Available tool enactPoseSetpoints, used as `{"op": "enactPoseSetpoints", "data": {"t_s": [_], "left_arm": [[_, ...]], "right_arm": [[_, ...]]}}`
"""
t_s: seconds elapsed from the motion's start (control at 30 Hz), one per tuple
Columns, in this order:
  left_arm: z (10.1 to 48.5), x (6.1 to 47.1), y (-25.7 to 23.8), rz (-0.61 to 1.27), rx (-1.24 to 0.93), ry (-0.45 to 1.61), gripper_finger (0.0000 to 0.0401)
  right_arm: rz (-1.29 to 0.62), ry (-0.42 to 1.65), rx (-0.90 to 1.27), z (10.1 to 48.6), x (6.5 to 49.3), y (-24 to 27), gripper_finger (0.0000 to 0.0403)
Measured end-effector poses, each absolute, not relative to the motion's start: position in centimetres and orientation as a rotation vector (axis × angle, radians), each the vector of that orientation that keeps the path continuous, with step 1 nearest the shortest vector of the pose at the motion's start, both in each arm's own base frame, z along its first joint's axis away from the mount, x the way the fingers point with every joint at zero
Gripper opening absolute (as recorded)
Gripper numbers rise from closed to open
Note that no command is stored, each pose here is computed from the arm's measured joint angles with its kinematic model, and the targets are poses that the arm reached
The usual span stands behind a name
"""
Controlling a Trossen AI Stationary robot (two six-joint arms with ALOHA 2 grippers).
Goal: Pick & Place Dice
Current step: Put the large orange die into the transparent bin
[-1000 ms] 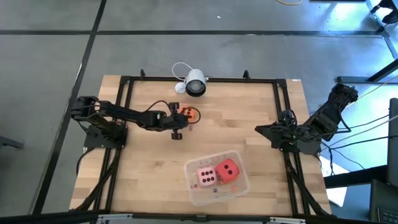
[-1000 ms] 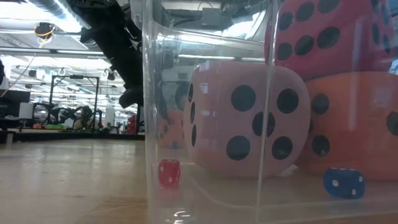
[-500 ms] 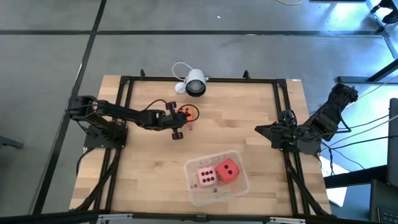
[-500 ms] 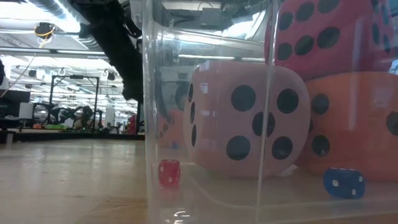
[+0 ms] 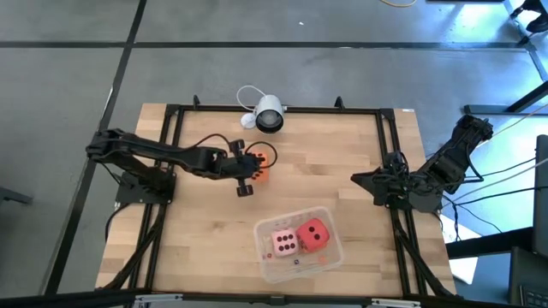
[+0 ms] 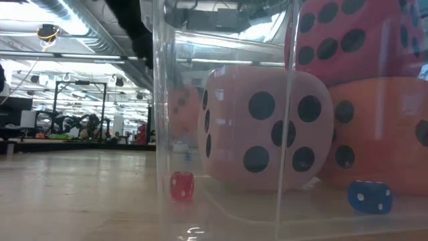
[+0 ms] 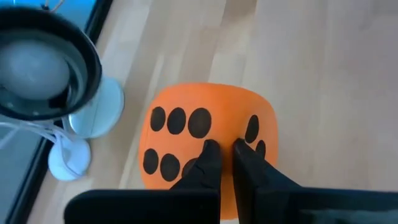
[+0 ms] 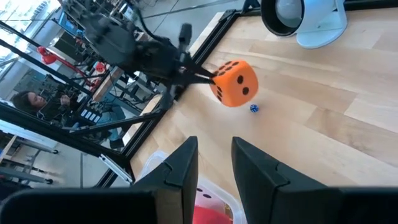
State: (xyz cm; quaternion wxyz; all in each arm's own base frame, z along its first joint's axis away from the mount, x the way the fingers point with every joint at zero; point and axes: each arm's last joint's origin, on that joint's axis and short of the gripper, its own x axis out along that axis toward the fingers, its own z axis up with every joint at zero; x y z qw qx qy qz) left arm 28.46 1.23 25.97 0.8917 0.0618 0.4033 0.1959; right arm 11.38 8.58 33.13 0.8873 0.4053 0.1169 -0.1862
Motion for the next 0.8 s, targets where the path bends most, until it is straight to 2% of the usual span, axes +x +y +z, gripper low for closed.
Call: {"op": "enactPoseSetpoints", "data": {"t_s": [0.2,0.5,0.8], "left_arm": [[30.2,28.8,0.0,0.375,0.115,0.786,0.0001],[36.9,28.7,-3.8,0.177,0.065,0.629,0.0001],[39.9,27.9,-8.6,-0.011,0.024,0.486,0.0001]], "right_arm": [[-0.383,0.248,0.844,33.1,11.4,8.6,0.0097],[-0.383,0.248,0.843,33.1,11.4,8.6,0.0098],[-0.382,0.25,0.844,33.1,11.4,8.6,0.0098]]}}
